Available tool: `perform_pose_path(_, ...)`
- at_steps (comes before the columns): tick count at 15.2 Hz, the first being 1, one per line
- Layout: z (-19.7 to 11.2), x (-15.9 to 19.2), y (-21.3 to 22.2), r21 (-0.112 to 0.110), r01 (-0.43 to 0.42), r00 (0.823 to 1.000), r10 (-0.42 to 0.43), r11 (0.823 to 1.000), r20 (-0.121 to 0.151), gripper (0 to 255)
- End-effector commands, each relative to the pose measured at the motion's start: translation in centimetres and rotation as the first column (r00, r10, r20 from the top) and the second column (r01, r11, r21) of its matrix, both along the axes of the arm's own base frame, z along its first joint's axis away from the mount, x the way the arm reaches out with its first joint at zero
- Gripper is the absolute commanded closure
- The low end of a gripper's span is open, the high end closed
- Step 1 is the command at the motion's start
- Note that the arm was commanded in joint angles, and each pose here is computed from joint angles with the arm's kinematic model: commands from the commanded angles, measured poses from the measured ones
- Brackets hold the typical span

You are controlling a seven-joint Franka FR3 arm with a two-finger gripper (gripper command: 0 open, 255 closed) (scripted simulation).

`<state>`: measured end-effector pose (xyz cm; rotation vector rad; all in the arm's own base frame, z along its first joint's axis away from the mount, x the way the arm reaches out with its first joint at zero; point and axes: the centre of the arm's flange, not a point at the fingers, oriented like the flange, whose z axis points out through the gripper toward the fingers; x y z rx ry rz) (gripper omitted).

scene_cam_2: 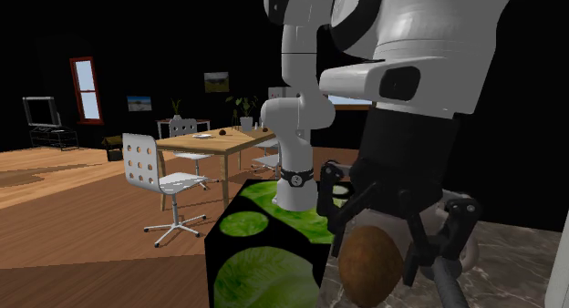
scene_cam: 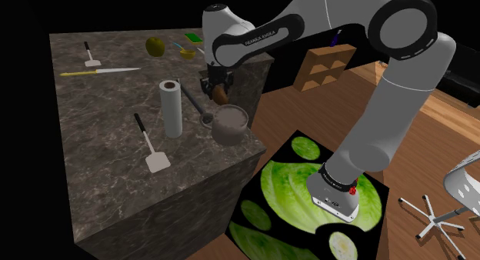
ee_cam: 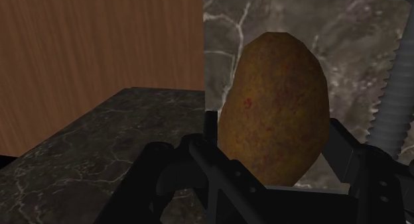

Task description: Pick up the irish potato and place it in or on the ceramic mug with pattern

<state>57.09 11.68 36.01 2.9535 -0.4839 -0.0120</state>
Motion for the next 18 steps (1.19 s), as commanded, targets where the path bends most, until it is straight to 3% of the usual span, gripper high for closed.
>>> perform_pose_path(1, 1.1, 0.1, 0.0, 0.0, 0.0, 1.0, 0.0, 1.0, 0.0, 255)
perform_pose_path(18, 10.1, 0.1, 0.0, 0.0, 0.0, 1.0, 0.0, 1.0, 0.0, 255)
